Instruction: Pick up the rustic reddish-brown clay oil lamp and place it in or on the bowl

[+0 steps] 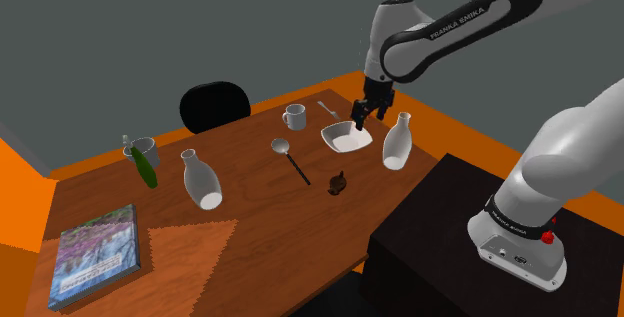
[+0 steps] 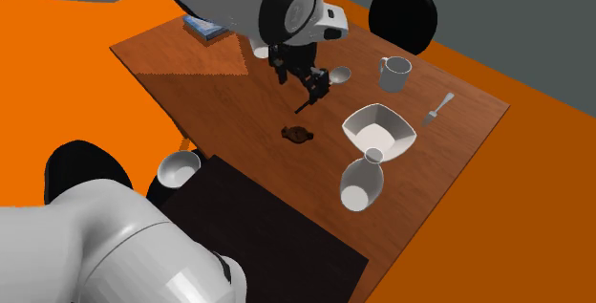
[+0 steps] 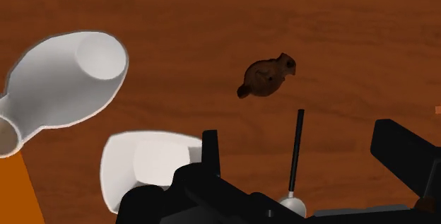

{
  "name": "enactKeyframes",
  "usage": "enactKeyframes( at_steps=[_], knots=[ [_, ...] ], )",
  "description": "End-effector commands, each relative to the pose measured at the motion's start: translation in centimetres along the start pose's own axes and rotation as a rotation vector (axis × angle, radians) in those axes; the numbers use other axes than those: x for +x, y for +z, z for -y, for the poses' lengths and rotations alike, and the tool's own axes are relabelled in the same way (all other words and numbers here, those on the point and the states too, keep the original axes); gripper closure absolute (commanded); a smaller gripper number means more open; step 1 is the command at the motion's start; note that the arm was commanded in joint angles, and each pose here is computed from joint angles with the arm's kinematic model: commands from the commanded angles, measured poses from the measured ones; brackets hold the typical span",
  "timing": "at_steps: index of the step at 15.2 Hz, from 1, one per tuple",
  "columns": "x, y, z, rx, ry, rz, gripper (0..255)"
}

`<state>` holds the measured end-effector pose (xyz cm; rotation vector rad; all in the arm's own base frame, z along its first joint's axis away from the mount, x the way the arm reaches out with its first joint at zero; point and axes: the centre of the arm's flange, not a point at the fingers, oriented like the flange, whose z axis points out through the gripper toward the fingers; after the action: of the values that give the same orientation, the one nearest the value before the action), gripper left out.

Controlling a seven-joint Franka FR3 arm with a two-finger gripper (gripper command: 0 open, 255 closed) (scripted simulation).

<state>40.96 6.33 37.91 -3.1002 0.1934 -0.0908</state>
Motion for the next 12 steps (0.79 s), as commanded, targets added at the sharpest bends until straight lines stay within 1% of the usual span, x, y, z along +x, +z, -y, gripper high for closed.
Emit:
enactKeyframes(
  at_steps=[1,12],
  knots=[
    [0.7,2.6,0.8,-0.006,0.029,0.005,0],
    [4.9,16.4,4.2,-0.047,0.182,0.038,0]
  ],
)
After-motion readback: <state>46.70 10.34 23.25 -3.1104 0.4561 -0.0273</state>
